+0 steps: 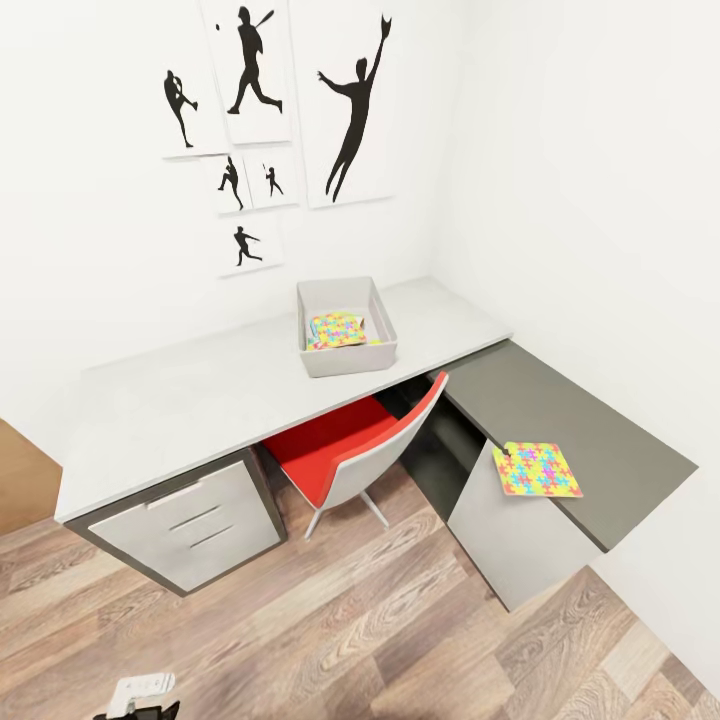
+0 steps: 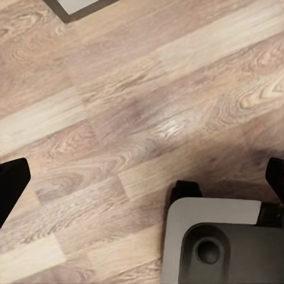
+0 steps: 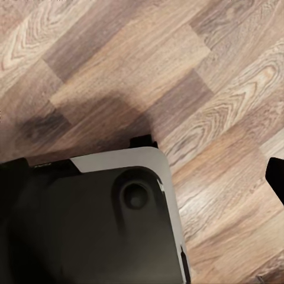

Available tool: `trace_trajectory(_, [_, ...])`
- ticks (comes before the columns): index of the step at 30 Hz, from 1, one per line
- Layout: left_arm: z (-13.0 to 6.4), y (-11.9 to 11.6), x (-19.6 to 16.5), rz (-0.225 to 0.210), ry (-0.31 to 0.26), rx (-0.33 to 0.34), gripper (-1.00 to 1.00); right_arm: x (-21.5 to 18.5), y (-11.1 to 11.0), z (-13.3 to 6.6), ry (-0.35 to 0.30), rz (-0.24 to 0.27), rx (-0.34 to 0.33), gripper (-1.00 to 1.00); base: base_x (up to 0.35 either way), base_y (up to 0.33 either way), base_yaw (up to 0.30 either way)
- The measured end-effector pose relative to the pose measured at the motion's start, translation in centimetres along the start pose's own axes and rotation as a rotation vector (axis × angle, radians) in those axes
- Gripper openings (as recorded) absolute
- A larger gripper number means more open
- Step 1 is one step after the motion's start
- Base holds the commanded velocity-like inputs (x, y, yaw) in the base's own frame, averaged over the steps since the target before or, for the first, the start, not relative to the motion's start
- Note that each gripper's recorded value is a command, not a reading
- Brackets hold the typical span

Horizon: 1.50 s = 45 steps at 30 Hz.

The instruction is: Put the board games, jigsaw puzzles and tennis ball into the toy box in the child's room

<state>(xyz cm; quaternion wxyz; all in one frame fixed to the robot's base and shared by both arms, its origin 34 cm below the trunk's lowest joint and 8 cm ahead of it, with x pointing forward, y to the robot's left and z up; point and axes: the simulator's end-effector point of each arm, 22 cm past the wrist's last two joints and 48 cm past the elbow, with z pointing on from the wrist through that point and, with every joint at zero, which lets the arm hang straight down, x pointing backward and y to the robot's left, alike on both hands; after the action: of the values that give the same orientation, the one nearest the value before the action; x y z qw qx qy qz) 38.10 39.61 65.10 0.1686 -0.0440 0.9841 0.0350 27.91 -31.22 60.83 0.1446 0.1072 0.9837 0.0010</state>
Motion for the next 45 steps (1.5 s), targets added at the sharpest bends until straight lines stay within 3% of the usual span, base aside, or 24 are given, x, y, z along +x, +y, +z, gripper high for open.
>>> trace_trajectory(12, [0.1, -1.4, -0.4, -0.013, -0.016, 0.006, 1.0, -0.7, 0.3, -0.1, -0.021, 0.038, 0.0, 1.0, 0.001, 0.0, -0.099])
trace_trajectory(20, [0.2, -1.3, 2.3, -0.03, 0.022, 0.007, 1.0, -1.1, 0.7, -0.1, -0.033, 0.044, -0.005, 1.0, 0.089, 0.0, -0.142])
trace_trajectory(30, [0.2, -1.7, 2.4, -0.029, -0.025, 0.015, 1.0, -1.7, 1.7, -0.2, -0.048, 0.047, -0.018, 1.0, 0.161, 0.0, -0.106])
trace_trajectory(45, [-0.1, -1.7, 1.5, -0.029, -0.052, 0.018, 1.0, -2.6, 1.9, -0.4, -0.07, 0.049, -0.01, 1.0, 0.009, 0.0, -0.048])
